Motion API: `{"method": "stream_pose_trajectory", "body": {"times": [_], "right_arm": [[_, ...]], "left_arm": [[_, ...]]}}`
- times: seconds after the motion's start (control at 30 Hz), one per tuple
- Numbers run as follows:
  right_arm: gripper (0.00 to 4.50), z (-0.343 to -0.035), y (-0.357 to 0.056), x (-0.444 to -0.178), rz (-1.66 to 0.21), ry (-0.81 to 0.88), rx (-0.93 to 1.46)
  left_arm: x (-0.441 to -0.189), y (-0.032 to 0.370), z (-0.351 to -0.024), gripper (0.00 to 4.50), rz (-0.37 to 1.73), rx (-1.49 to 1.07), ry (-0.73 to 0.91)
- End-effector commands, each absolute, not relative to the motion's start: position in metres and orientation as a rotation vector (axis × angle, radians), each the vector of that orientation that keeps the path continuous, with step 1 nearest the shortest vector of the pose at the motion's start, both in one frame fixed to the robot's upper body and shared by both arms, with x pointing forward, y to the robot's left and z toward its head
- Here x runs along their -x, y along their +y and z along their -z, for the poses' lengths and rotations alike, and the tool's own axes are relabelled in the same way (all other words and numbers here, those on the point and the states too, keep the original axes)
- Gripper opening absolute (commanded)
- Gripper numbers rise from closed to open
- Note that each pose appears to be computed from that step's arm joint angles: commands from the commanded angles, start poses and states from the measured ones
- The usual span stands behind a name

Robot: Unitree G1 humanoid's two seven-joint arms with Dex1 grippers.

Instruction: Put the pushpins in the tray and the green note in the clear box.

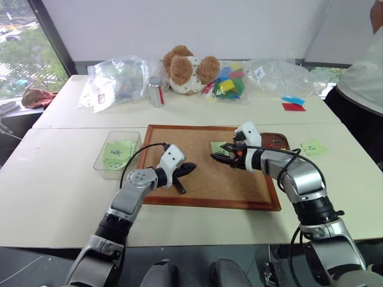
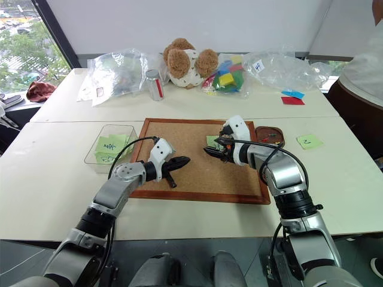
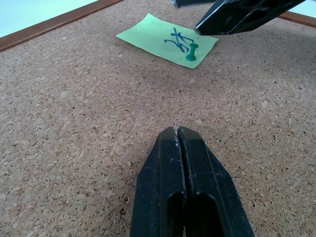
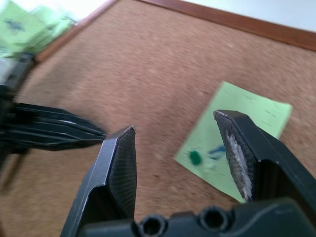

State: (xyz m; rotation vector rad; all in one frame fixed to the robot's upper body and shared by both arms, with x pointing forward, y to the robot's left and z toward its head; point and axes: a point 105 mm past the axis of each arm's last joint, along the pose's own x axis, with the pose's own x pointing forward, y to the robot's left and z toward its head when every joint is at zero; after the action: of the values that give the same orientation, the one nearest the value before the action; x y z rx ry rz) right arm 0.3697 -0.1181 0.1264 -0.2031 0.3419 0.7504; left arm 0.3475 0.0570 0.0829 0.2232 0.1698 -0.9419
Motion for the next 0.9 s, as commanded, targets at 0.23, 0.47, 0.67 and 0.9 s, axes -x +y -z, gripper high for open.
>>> {"method": "stream_pose_trajectory", "body": {"times": [0.23,0.47,0.67,0.9], "right_arm": [[2.63,-0.127,-0.114,-0.377,-0.746,0.309,0.232],[0.09,-0.123,-0.115,-0.378,-0.747,0.319,0.229],[0.09,-0.134,-0.114,-0.377,-0.758,0.296,0.235],[0.09,-0.167,-0.113,-0.371,-0.771,0.207,0.26]], "left_arm": [[-0.343,0.064,-0.063,0.0,0.922,-0.24,0.249],[-0.342,0.066,-0.063,0.0,0.916,-0.24,0.252],[-0.341,0.067,-0.062,0.0,0.915,-0.24,0.256],[-0.339,0.065,-0.059,0.0,0.921,-0.237,0.267]]}}
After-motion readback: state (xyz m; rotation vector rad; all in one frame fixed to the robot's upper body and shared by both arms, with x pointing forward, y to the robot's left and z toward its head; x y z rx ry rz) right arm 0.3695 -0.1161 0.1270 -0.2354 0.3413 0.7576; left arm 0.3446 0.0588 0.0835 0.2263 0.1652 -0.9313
